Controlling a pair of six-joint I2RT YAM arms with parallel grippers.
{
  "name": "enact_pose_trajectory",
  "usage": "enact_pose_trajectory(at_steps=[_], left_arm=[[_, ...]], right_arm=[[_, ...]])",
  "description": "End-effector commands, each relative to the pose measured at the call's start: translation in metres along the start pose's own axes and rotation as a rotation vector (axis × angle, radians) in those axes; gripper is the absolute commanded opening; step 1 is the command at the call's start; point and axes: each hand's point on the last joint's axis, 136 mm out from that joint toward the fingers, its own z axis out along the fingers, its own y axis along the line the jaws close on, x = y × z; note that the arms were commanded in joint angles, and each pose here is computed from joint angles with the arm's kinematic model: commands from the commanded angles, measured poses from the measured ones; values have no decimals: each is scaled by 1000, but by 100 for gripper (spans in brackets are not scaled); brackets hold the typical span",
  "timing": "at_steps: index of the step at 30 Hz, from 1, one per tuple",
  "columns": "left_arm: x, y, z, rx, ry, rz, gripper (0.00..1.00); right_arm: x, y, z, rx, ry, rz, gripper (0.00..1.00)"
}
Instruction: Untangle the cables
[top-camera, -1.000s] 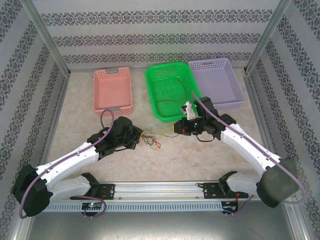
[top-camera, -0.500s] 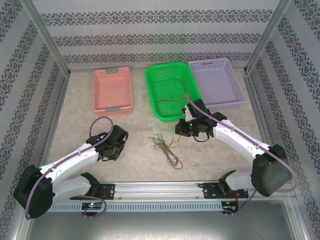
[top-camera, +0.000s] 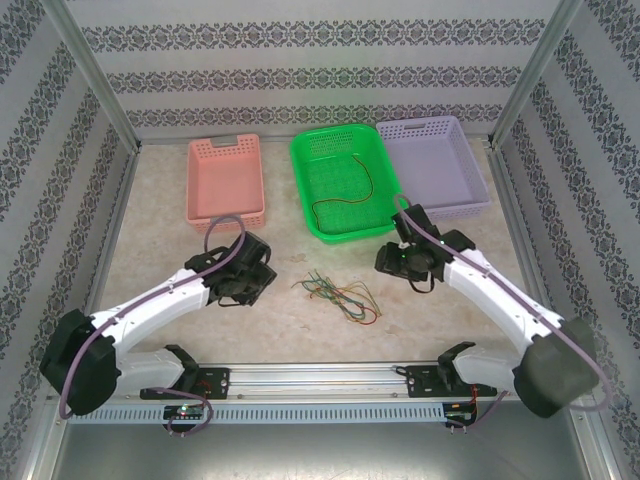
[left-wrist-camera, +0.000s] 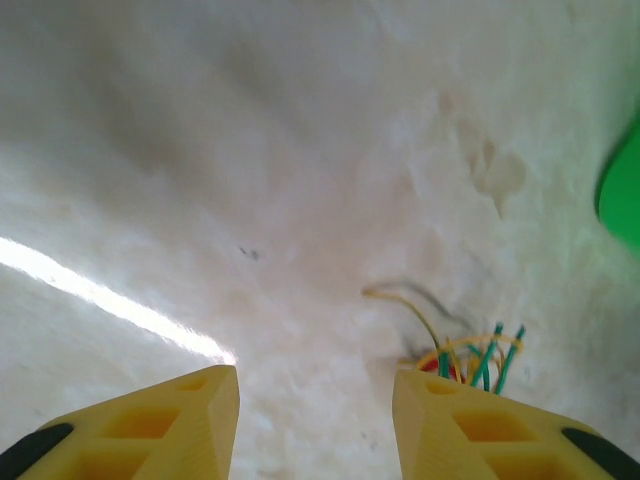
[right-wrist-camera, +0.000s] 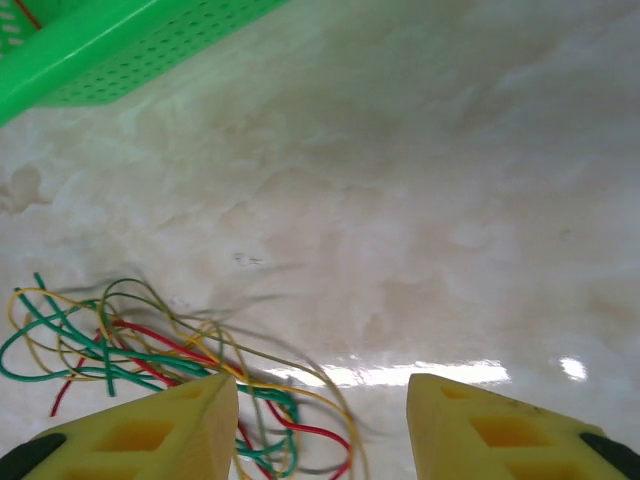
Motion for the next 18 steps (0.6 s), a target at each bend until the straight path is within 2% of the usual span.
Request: enact_pose_trajectory(at_steps=[1,7,12,15,18], left_arm=[[27,-19,2,28,105,42,46],[58,-47,17,16,203,124,49],[78,-65,32,7,235,177,50],[86,-76,43,5,249,213,51],[93,-84,51,0,261,225,51]], right_arm=[[23,-19,5,66,41,19,45],[41,26,18,-64,71,-189,45],[54,30,31,-41,156,-253,42],[58,26,40,-23,174,-260,36],[53,27,46,-23,162,-269,25]])
